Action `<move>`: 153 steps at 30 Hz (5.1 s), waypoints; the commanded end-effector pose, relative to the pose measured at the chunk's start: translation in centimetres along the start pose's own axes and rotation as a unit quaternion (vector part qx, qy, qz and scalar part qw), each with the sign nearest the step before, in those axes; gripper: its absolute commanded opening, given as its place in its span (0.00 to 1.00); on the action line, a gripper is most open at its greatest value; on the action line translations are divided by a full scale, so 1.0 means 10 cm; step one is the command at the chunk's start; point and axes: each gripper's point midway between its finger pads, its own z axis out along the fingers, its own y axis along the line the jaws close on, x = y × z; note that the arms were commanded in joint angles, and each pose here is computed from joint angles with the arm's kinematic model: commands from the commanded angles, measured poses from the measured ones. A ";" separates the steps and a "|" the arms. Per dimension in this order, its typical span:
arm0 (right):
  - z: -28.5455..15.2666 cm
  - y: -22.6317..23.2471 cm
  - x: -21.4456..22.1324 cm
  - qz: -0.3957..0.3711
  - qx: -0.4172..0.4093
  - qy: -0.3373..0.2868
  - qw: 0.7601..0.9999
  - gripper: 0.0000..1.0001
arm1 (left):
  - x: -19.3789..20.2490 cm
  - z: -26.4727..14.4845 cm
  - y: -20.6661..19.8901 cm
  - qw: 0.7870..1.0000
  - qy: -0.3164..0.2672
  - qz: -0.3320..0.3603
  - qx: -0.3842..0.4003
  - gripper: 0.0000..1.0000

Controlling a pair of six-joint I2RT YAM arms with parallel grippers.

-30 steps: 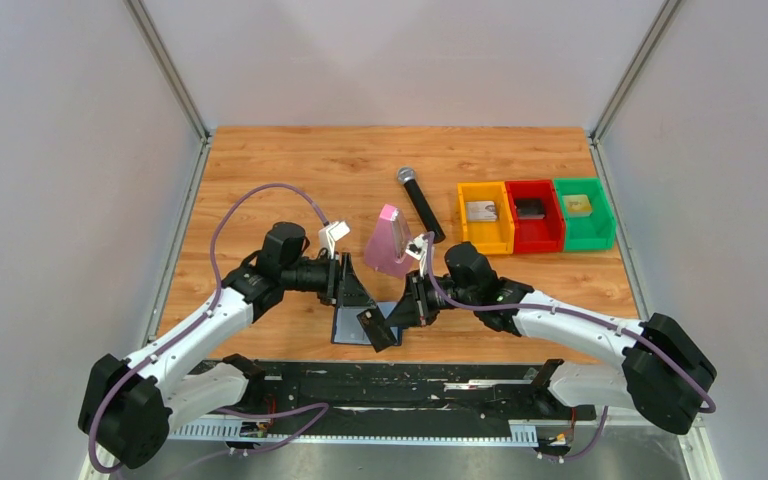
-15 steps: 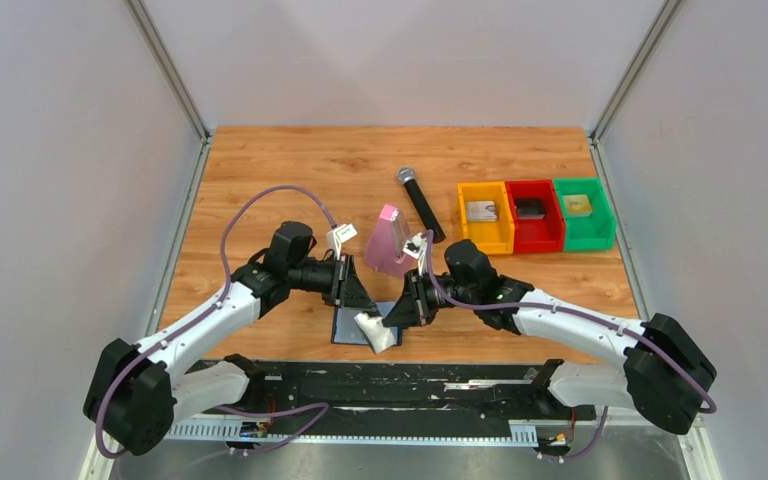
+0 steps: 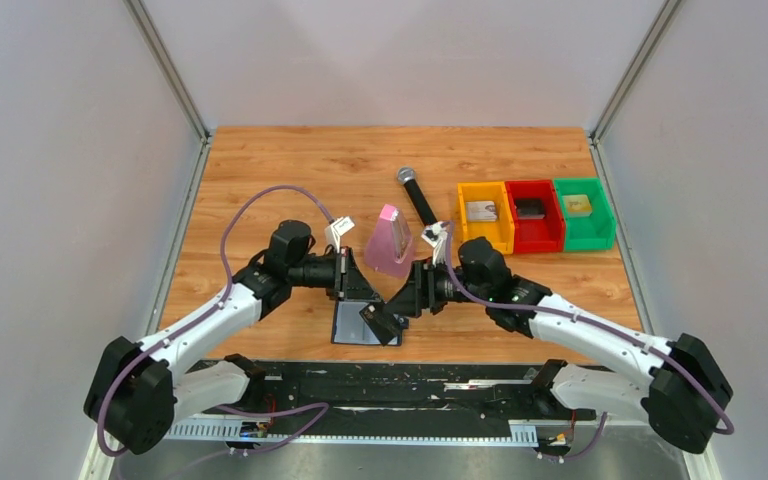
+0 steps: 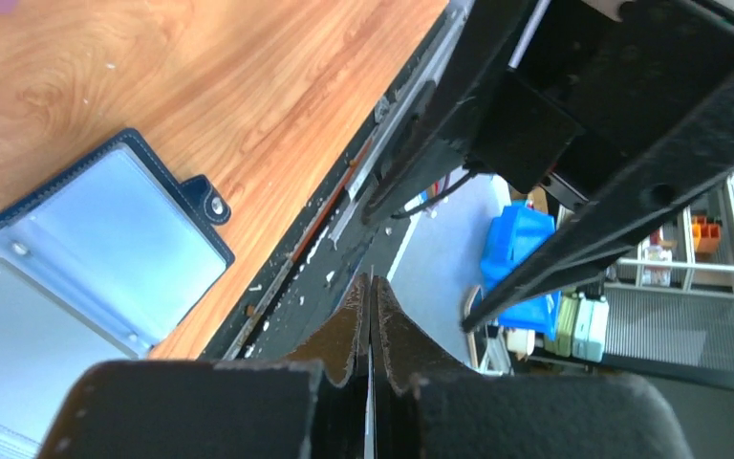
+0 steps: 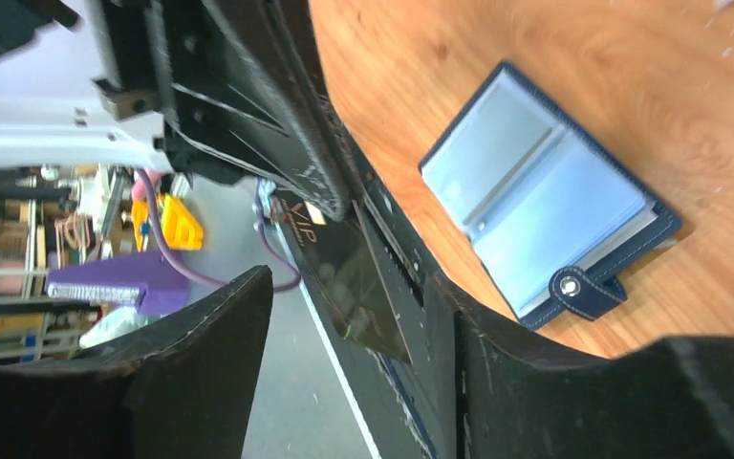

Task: Take the credit cards out of the card holder
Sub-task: Pick up the credit card from the card holder, then place the credit card in the storage box.

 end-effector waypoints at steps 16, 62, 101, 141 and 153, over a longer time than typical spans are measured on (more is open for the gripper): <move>-0.39 0.28 -0.54 0.095 -0.031 -0.189 0.977 0.70 | -0.76 -0.55 -0.39 0.941 -0.324 -0.089 0.030 0.00; -1.09 0.05 -0.93 -0.005 0.063 -0.226 0.972 0.00 | -0.54 -0.83 -0.25 0.948 -0.297 -0.004 -0.110 1.00; -2.96 -2.99 -2.07 0.138 0.430 -0.071 0.889 0.00 | -0.53 -0.91 0.08 0.940 -0.212 0.102 -0.248 1.00; -2.57 -3.70 -2.23 0.128 0.404 -0.044 0.905 0.17 | -0.60 -0.90 0.24 0.931 -0.224 0.096 -0.272 1.00; -2.71 -3.11 -2.70 0.125 0.421 -0.127 0.890 0.19 | -0.50 -0.85 0.44 0.930 -0.200 0.054 -0.303 1.00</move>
